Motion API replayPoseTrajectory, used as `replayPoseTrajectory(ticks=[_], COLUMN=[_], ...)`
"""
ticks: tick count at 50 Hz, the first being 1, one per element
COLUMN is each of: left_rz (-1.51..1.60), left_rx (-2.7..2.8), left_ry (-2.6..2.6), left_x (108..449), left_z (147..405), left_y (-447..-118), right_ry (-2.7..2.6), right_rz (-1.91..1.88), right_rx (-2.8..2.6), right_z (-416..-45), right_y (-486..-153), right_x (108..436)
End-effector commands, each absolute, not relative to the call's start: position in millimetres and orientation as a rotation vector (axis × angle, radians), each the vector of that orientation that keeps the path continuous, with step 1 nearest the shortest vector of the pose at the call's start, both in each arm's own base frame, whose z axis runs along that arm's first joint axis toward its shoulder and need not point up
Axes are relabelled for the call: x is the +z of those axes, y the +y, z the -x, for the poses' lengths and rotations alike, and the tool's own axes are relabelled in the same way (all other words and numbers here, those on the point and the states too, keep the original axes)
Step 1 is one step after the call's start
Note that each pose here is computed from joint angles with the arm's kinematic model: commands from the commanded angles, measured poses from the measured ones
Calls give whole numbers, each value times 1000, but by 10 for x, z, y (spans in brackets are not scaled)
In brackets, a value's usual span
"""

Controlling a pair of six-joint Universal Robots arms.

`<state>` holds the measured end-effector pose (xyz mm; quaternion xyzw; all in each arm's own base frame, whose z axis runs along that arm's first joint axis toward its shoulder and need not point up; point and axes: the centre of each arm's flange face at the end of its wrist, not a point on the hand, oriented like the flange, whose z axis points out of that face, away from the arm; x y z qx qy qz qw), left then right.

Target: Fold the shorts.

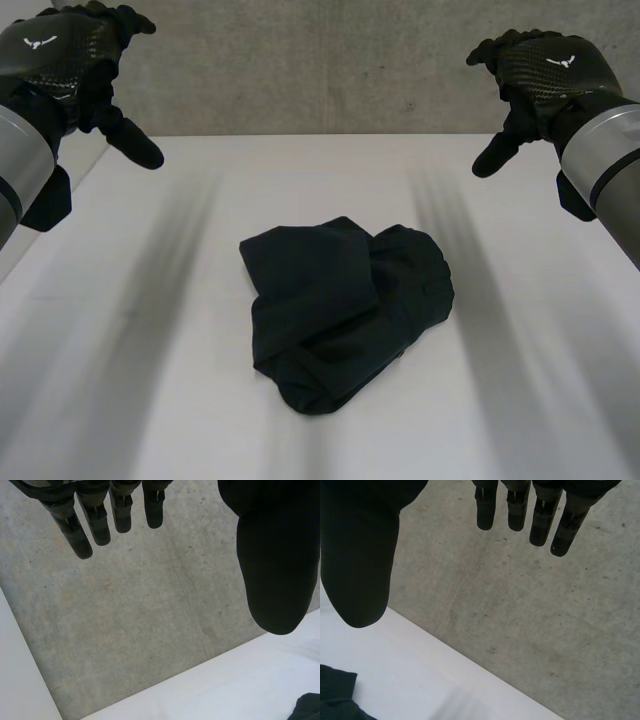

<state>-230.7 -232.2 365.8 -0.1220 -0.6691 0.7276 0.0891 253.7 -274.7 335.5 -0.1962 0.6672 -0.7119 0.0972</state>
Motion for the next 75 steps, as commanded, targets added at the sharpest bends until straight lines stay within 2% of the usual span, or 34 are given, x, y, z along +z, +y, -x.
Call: replayPoseTrajectory(ticks=[1, 5, 8, 15, 24, 29, 32, 37, 41, 44, 45, 49, 53, 60, 71, 75], left_rz=[385, 421, 492, 712, 885, 868, 860, 771, 536, 423, 359, 265, 246, 298, 238, 335], left_rx=[2133, 2087, 2022, 1811, 1593, 1615, 1630, 1739, 1940, 2026, 2060, 2083, 2045, 1972, 2123, 2089], left_ry=[-2011, -2021, -2021, -2000, -2086, -2142, -2196, -2240, -2297, -2302, -2325, -2407, -2493, -2566, -2378, -2292], left_x=[3575, 3487, 3355, 2911, 2199, 1937, 1799, 1841, 2039, 2156, 2179, 2119, 1973, 1852, 2529, 2609], left_z=[2349, 2426, 2584, 3035, 3414, 3511, 3529, 3464, 3161, 2995, 2850, 2546, 2388, 2346, 2296, 2424], left_y=[-2324, -2287, -2190, -1989, -1841, -1946, -2021, -2211, -2583, -2710, -2801, -2974, -3024, -2862, -2644, -2598], right_ry=[1984, 1971, 1981, 2073, 2138, 2192, 2191, 2146, 2114, 2096, 2092, 2073, 2031, 2035, 2056, 2069], right_rz=[562, 616, 754, 1294, 1362, 1371, 1365, 1300, 1241, 1244, 1246, 1254, 1269, 1258, 1040, 996], right_rx=[-2130, -2138, -2126, -1792, -1549, -1449, -1451, -1591, -1626, -1628, -1624, -1587, -1569, -1577, -1728, -1686], right_z=[-2522, -2547, -2585, -2774, -2921, -2958, -2968, -2973, -2925, -2892, -2888, -2852, -2828, -2814, -2821, -2901], right_y=[-2773, -2783, -2765, -2717, -2951, -3027, -3047, -3112, -3002, -2901, -2879, -2754, -2597, -2544, -2809, -2930], right_x=[3344, 3345, 3302, 2763, 2180, 1834, 1793, 1932, 2115, 2175, 2171, 2133, 2189, 2204, 2446, 2394])
